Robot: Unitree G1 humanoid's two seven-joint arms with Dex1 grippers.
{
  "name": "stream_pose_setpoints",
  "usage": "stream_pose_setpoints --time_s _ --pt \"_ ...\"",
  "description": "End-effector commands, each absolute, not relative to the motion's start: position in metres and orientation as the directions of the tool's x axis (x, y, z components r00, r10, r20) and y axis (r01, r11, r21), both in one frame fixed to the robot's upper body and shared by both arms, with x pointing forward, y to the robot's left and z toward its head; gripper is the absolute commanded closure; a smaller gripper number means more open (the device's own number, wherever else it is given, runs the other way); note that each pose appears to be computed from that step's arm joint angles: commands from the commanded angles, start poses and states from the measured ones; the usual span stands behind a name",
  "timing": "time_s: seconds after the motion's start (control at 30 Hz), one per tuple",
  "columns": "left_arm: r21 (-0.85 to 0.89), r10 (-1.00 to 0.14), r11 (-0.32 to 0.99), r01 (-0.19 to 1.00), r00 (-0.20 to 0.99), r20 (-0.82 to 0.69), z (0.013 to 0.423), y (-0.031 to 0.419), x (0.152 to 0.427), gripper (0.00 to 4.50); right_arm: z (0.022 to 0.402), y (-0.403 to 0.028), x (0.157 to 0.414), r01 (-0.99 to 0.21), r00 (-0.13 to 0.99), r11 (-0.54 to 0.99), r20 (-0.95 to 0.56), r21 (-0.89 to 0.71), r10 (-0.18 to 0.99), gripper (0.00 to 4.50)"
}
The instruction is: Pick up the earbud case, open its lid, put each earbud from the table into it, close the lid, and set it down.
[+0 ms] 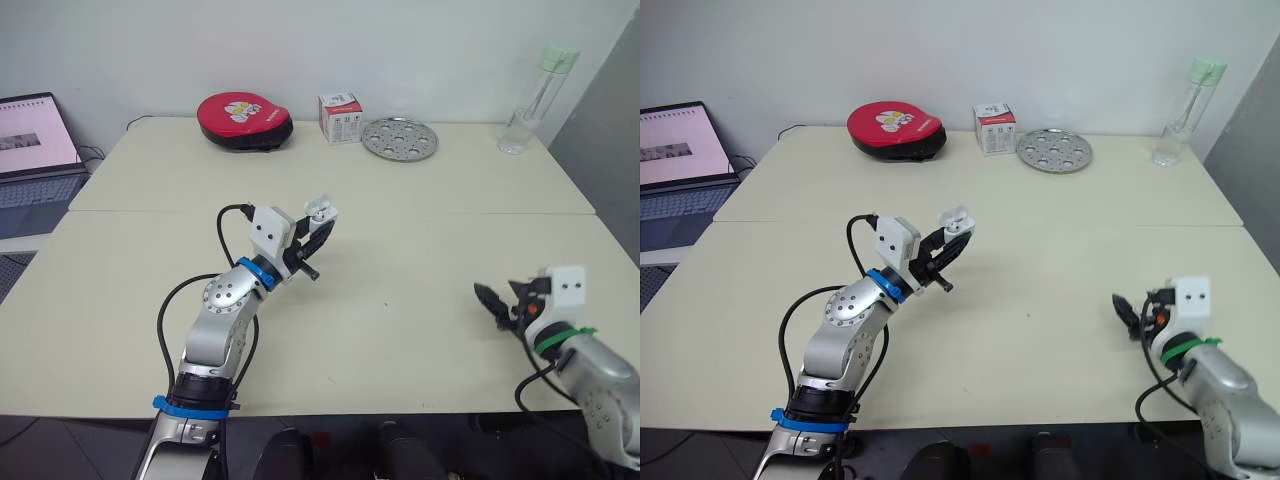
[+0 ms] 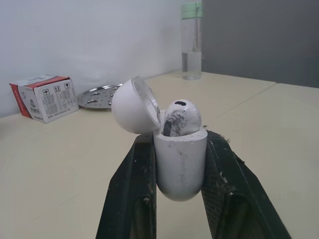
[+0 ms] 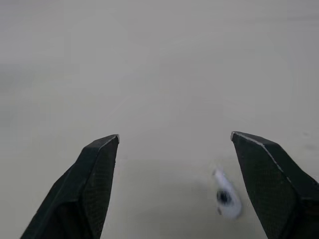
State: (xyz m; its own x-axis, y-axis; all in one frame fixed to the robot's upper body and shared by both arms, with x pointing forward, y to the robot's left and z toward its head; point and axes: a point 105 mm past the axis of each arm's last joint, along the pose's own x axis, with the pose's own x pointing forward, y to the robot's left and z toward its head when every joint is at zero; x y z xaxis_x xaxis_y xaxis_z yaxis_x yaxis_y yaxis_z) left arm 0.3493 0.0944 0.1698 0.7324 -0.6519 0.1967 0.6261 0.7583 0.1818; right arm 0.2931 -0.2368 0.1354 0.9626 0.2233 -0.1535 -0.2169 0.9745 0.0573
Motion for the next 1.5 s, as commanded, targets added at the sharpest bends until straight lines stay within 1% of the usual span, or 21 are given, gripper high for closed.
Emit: stream_pose_setpoints --time_s 0.03,0.07,0.1,0.13,0.2,0.23,0.27,0.33,0.47,0.5,0.73,0.9,1.17,1.5 --pt "0.204 -0.654 0.757 0.621 0.714 0.251 0.184 0.094 0.347 3.73 0.190 -0.224 0.308 -0.400 0.916 0.906 -0.065 -0.140 0.395 0.72" --pt "0.204 -0.653 0.757 0.621 0.714 0.251 0.184 0.094 0.347 3.73 0.191 -0.219 0.311 -0.468 0.884 0.857 -0.118 -0.216 0.453 0.72" --pt "0.204 -0.654 0.757 0.621 0.714 0.251 0.184 0.093 0.348 3.73 0.190 -0.217 0.313 -0.509 0.861 0.821 -0.161 -0.258 0.483 0.72" --pt "0.204 -0.656 0.754 0.624 0.711 0.252 0.183 0.091 0.348 3.73 0.180 -0.213 0.315 -0.606 0.796 0.717 -0.276 -0.345 0.539 0.88" --pt "0.202 -0.659 0.752 0.628 0.708 0.255 0.183 0.089 0.348 3.73 0.164 -0.213 0.315 -0.720 0.694 0.543 -0.428 -0.433 0.579 1.35" --pt "0.201 -0.660 0.751 0.629 0.706 0.256 0.183 0.087 0.348 3.73 0.160 -0.215 0.316 -0.751 0.658 0.473 -0.477 -0.460 0.582 1.67" --pt "0.199 -0.659 0.752 0.628 0.707 0.258 0.183 0.087 0.348 3.73 0.156 -0.216 0.317 -0.784 0.613 0.371 -0.528 -0.498 0.588 1.97" --pt "0.200 -0.656 0.755 0.625 0.710 0.255 0.181 0.087 0.347 3.73 0.147 -0.222 0.320 -0.831 0.525 0.187 -0.628 -0.523 0.575 2.73" --pt "0.199 -0.650 0.760 0.619 0.717 0.252 0.179 0.089 0.345 3.73 0.140 -0.228 0.326 -0.863 0.411 -0.019 -0.722 -0.505 0.557 4.21" --pt "0.198 -0.648 0.761 0.618 0.718 0.252 0.178 0.089 0.344 3.73 0.139 -0.228 0.329 -0.866 0.391 -0.050 -0.735 -0.498 0.554 4.47" --pt "0.193 -0.643 0.766 0.614 0.723 0.253 0.178 0.089 0.338 3.73 0.125 -0.232 0.336 -0.889 0.284 -0.178 -0.813 -0.422 0.509 4.47" --pt "0.193 -0.637 0.771 0.607 0.728 0.253 0.178 0.090 0.338 3.73 0.118 -0.238 0.344 -0.876 0.302 -0.212 -0.834 -0.434 0.461 4.47" --pt "0.192 -0.634 0.773 0.604 0.732 0.251 0.177 0.091 0.337 3.73 0.115 -0.262 0.343 -0.887 0.316 -0.204 -0.866 -0.415 0.388 4.47" --pt "0.194 -0.639 0.769 0.609 0.726 0.256 0.180 0.088 0.342 3.73 0.113 -0.288 0.338 -0.908 0.343 -0.119 -0.874 -0.403 0.344 4.47"
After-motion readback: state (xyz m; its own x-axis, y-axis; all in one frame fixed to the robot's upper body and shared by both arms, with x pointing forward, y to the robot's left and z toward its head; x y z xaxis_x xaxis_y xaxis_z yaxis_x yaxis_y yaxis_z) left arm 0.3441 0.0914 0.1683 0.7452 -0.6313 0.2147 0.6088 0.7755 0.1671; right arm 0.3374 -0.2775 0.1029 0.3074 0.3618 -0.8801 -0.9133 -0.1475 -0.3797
